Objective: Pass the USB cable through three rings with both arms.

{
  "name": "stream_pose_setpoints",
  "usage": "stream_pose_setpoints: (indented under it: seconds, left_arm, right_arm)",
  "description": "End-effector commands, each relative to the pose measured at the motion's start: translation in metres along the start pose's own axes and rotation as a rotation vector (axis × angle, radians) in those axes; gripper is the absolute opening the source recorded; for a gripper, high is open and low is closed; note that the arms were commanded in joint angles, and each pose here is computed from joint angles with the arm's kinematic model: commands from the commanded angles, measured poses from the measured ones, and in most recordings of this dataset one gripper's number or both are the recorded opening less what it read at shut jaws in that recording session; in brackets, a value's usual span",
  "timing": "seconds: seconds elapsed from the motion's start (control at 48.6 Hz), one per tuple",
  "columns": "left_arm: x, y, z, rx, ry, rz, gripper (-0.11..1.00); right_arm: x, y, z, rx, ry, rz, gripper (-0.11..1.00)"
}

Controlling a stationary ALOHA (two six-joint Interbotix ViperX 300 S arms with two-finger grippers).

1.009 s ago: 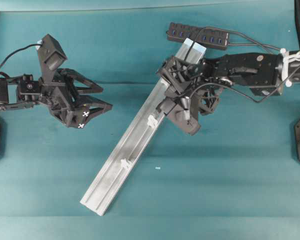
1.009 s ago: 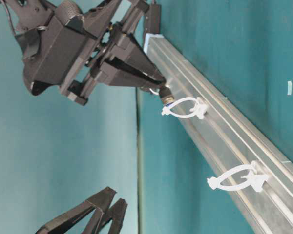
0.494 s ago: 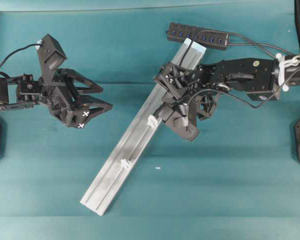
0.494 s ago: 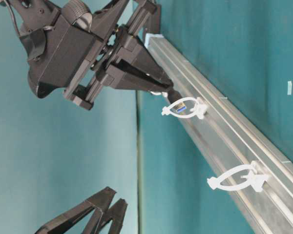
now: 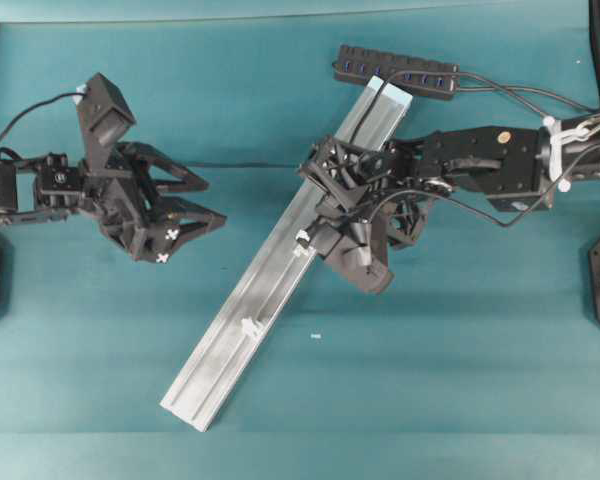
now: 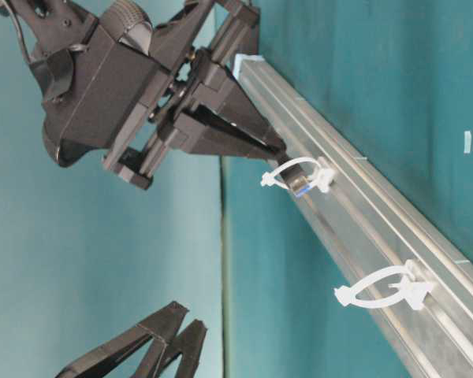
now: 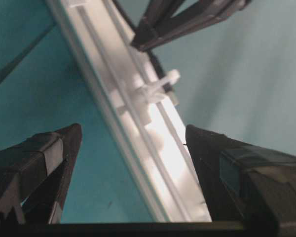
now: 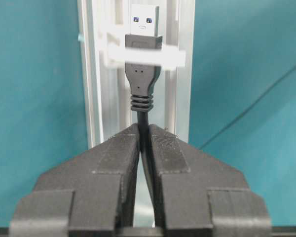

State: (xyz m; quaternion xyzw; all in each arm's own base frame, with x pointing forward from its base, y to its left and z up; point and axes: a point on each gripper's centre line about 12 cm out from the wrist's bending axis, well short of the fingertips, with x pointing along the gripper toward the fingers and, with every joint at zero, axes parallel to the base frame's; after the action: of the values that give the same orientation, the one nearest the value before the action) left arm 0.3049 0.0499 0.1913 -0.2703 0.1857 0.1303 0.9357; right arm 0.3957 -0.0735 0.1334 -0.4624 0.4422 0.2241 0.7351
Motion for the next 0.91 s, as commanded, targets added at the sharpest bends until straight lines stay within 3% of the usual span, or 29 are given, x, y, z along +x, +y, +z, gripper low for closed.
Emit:
stream_pose_setpoints:
  seconds: [0.0, 0.124, 0.309, 0.618, 0.885]
  left_arm:
    - [0.001, -0.011, 0.009, 0.008, -0.030, -0.035, 0.92]
    - [0.004, -0.015, 0.008, 0.001, -0.033, -0.052, 0.92]
    - [0.009, -0.019, -0.001, -0.063, 0.000, -0.058, 0.92]
    - [0.037, -0.035, -0.022, -0.050, 0.050, -0.099, 0.92]
    - [0.068, -0.027, -0.034, -0.052, 0.081, -0.071, 0.92]
  right_arm:
    - [0.002, -0.001, 0.007, 0.003, -0.011, -0.003, 0.10]
    - [0.004, -0.001, 0.009, 0.012, -0.019, -0.006, 0.10]
    - [0.005, 0.000, 0.014, 0.020, -0.032, -0.008, 0.10]
    - [0.005, -0.002, 0.019, 0.073, -0.044, -0.020, 0.10]
    - [0.005, -0.002, 0.019, 0.071, -0.043, -0.019, 0.10]
